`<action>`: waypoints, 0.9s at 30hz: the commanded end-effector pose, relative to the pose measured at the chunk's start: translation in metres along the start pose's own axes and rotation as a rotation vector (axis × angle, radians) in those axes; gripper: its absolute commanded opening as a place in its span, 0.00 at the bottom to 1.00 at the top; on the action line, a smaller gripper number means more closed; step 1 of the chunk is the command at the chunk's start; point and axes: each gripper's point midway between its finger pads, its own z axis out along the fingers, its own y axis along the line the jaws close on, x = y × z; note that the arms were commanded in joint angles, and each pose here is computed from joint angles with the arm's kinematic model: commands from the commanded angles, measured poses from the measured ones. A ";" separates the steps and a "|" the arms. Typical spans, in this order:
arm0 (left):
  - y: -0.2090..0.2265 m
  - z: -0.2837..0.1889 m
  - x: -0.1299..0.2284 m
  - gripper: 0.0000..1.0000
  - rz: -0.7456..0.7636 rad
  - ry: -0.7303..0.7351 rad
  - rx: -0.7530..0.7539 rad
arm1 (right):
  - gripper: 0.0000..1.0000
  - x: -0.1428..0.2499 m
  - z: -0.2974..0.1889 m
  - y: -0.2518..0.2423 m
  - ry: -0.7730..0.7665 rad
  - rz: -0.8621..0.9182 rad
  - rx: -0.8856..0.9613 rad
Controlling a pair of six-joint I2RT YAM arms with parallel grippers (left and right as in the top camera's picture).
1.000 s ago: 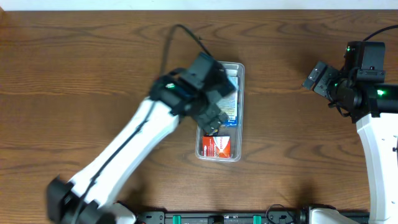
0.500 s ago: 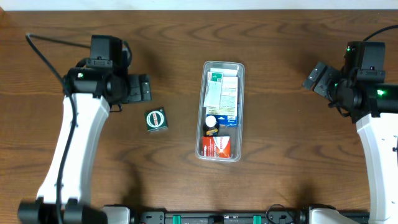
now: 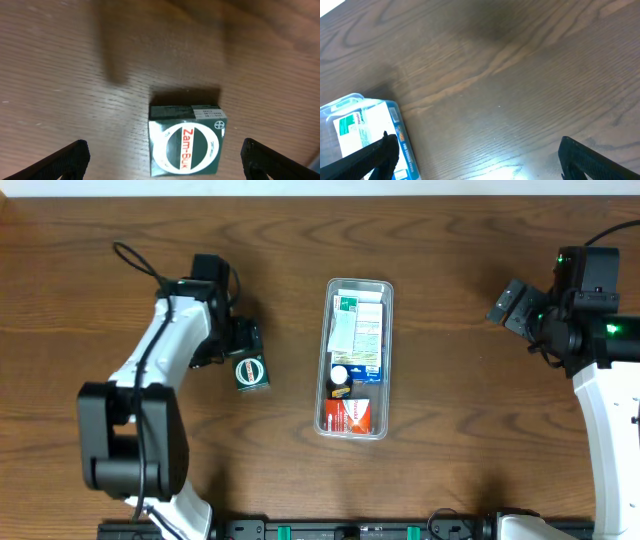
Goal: Pack container
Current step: 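Move left gripper to the dark green box and grasp it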
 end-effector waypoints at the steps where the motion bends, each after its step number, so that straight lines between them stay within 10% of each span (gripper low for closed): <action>1: -0.008 0.013 0.007 0.97 0.003 0.041 -0.010 | 0.99 -0.001 0.000 -0.001 -0.002 -0.013 0.004; 14: -0.011 0.049 0.025 0.95 -0.032 0.129 -0.061 | 0.99 -0.001 0.000 -0.001 -0.002 -0.013 0.004; 21: -0.012 0.050 0.025 0.54 -0.030 0.127 -0.059 | 0.99 -0.001 0.000 -0.001 -0.002 -0.013 0.004; 27: -0.011 0.043 0.027 0.51 0.019 0.140 -0.061 | 0.99 -0.001 0.000 -0.001 -0.002 -0.013 0.004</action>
